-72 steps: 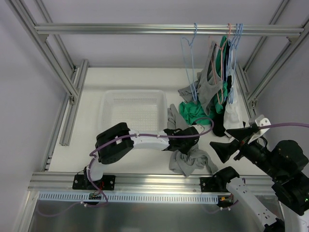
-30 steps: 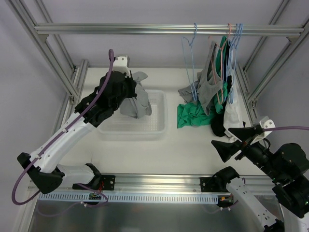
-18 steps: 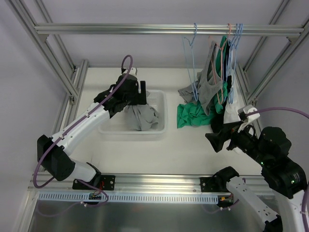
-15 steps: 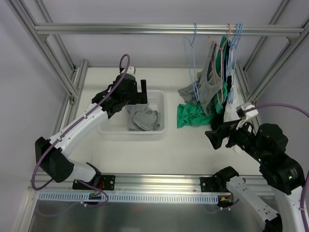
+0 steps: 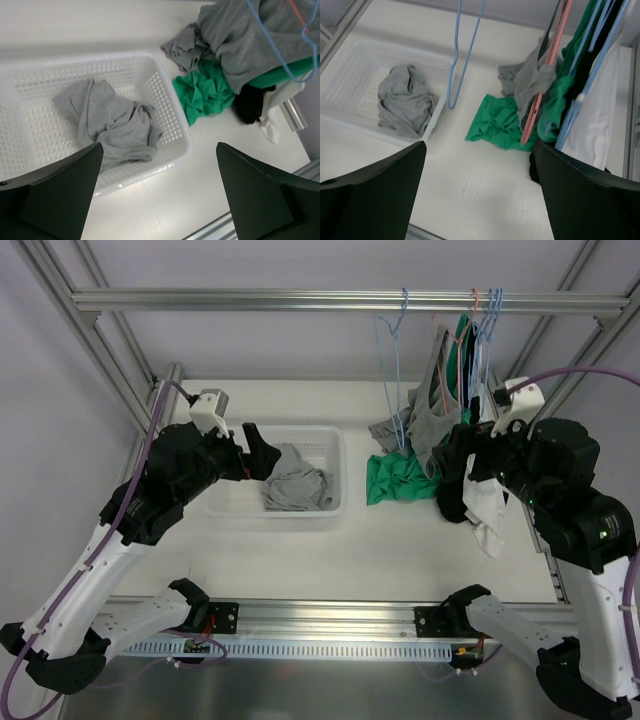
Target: Remove the tank top from the hanger
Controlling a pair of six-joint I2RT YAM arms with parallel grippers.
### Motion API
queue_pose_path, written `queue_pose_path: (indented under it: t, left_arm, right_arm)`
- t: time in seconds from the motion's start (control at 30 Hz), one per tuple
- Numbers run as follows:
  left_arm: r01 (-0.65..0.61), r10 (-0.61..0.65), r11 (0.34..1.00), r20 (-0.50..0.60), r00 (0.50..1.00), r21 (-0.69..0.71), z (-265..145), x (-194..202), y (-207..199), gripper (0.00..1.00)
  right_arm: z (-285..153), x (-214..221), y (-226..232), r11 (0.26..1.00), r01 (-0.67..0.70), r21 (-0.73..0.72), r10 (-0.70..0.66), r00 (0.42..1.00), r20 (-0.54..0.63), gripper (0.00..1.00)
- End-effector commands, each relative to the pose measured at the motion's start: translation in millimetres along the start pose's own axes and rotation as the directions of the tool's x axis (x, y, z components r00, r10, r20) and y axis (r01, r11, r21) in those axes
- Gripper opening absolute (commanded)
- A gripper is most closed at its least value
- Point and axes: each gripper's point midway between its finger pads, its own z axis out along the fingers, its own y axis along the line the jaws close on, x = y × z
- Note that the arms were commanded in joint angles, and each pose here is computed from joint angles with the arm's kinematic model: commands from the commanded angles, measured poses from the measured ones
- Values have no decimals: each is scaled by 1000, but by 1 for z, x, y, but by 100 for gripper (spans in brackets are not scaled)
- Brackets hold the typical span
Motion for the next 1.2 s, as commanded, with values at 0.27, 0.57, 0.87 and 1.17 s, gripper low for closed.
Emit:
queue_pose_path:
  t: [0.27, 0.57, 0.87, 1.17]
  left_arm:
    - [-164, 159, 986, -312, 937, 10, -35, 97, 37, 99]
    - [-206, 160, 976, -399, 903, -75, -27, 142, 69, 99]
    - [-191, 159, 981, -400, 903, -42, -27, 147, 65, 99]
    - [-188, 159, 981, -394, 905, -38, -28, 147, 65, 99]
  right_arm:
    - [78, -88, -66, 972, 10, 236, -20, 999, 38, 60]
    - [121, -95, -82, 959, 23, 283, -23, 1000, -3, 45]
    - [123, -93, -70, 975, 8, 221, -8, 1000, -1, 45]
    - [122, -91, -81, 962, 38, 269, -35, 999, -16, 46]
